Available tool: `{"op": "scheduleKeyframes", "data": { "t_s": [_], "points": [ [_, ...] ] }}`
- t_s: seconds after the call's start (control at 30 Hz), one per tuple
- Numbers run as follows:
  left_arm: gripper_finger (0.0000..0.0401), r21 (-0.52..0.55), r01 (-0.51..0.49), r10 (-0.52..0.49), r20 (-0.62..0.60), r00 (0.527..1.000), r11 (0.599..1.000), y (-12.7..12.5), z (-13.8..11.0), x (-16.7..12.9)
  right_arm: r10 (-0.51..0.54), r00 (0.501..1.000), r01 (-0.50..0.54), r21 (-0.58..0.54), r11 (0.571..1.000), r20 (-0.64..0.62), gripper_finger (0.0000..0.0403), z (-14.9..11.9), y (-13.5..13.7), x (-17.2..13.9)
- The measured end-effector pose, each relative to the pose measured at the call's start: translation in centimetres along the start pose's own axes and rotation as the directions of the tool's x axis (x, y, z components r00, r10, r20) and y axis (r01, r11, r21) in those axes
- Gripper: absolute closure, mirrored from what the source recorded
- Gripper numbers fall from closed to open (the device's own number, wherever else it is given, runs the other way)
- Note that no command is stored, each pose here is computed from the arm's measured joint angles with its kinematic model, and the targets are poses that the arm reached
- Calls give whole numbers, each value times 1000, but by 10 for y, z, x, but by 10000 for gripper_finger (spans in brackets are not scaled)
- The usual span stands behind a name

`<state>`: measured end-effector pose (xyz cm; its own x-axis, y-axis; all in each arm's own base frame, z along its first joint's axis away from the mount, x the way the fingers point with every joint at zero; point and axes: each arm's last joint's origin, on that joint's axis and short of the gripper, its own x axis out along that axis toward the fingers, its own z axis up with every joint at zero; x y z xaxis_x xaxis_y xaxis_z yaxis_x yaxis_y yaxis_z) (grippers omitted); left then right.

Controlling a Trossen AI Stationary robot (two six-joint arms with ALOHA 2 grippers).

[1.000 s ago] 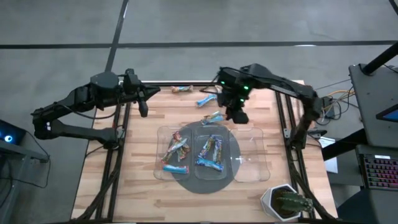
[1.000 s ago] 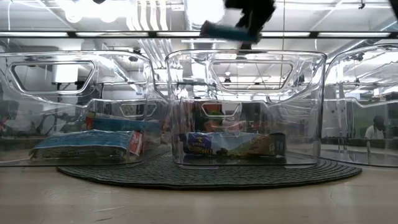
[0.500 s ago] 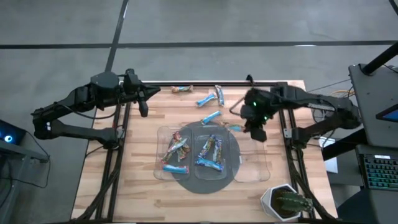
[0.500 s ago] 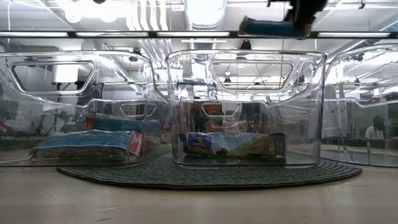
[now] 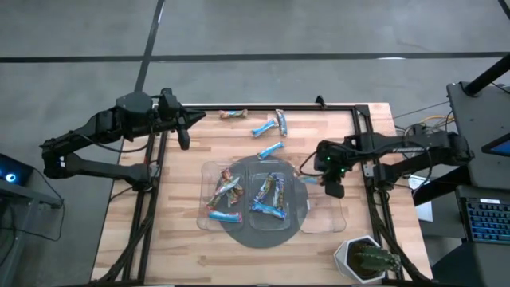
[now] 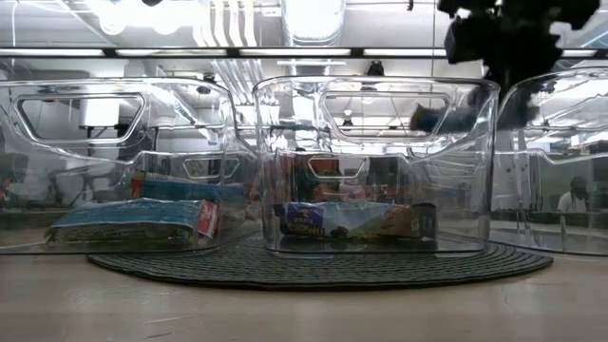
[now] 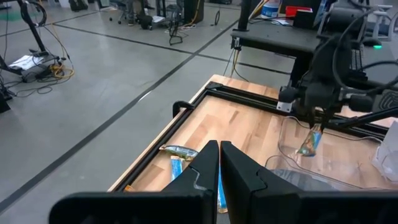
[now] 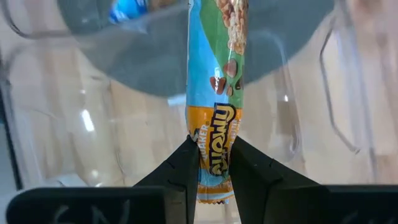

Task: Pick and place Granola Bars by type
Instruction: Put the yellow granola bar into the right transparent bin

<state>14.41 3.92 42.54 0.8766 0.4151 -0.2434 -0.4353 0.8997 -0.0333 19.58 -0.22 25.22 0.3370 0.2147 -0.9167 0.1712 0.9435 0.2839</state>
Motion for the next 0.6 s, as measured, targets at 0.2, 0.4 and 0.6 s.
{"op": "scheduleKeyframes", "data": {
  "t_s": [0.2, 0.4, 0.6],
  "points": [
    [401, -7, 0, 0, 0, 1000, 1000, 0, 0, 0, -8, 998, 9, 14, 1000, -58, 331, -11, -6, 14],
    [401, -20, 4, -4, 0, 1000, 1000, 0, 0, 0, -4, 999, 5, 20, 1000, -38, 275, -10, -6, 17],
    [401, -20, 4, -4, -1, 1000, 1000, 0, 0, 0, 5, 1000, -5, 43, 999, 4, 215, -6, -5, 17]
  ]
}}
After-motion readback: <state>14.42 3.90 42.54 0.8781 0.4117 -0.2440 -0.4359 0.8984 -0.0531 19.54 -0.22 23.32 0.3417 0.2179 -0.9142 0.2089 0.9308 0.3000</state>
